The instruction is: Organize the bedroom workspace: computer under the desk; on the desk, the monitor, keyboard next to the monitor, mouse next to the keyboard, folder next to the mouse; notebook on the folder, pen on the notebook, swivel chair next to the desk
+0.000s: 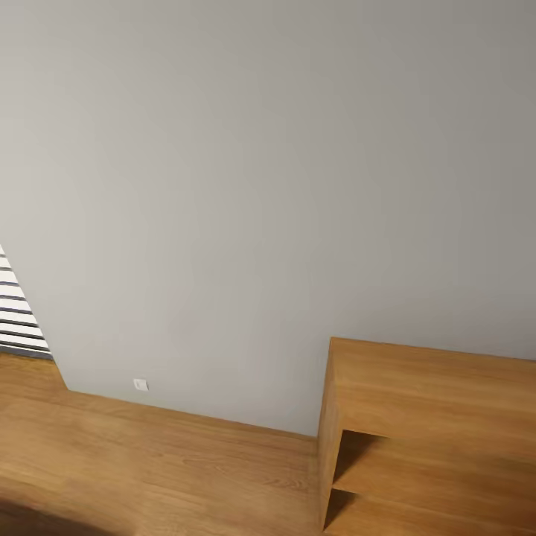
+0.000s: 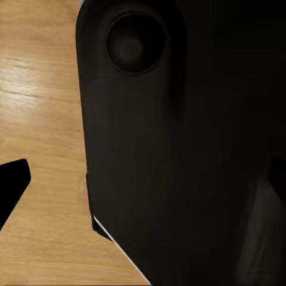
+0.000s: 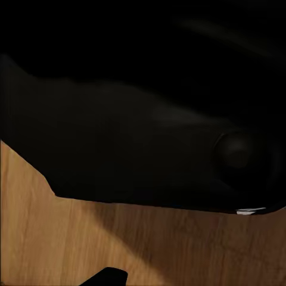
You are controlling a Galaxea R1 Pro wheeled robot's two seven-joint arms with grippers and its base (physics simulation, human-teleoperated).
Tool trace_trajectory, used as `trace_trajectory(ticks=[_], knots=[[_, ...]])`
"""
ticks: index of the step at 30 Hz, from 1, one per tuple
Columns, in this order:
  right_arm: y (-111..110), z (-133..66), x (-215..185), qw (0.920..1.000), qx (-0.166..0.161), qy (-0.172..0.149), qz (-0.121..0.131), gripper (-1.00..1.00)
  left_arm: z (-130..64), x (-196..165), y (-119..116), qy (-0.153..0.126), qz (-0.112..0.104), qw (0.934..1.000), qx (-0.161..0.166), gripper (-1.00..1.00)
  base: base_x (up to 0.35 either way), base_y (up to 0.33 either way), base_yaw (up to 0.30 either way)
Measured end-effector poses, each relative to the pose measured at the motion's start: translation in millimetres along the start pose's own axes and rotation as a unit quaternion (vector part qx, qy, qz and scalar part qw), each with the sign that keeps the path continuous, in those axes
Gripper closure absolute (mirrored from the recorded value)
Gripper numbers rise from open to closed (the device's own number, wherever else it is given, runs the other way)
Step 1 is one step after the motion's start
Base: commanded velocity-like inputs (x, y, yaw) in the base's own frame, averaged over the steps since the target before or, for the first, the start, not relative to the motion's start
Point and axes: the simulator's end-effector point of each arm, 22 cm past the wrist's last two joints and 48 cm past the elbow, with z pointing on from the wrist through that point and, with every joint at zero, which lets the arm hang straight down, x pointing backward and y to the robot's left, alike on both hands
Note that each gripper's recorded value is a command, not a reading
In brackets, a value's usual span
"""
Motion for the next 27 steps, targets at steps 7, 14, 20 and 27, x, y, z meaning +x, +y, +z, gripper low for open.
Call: trace_trajectory(ticks=[7,14,20,27], knots=[[4.5,-11.8,-1.6,1.0,-0.002,0.003,-0.002,-1.0,-12.5,-10.7,-30.6,-0.013,0.001,0.9997,0.019,-1.0,0.0,0.0,0.0],[-0.5,-23.2,-5.0,1.0,0.001,-0.002,-0.002,-1.0,-24.1,-11.2,-34.7,-0.014,0.0,0.9997,0.021,-1.0,0.0,0.0,0.0],[-12.0,-33.1,-13.7,0.9998,0.009,-0.017,-0.003,-1.0,-33.8,-14.6,-33.5,-0.019,-0.003,0.9996,0.021,-1.0,0.0,0.0,0.0],[-22.6,-44.9,-25.3,0.9991,0.016,-0.04,-0.002,-1.0,-45.7,-32.9,-33.4,-0.039,-0.002,0.999,0.021,-1.0,0.0,0.0,0.0]])
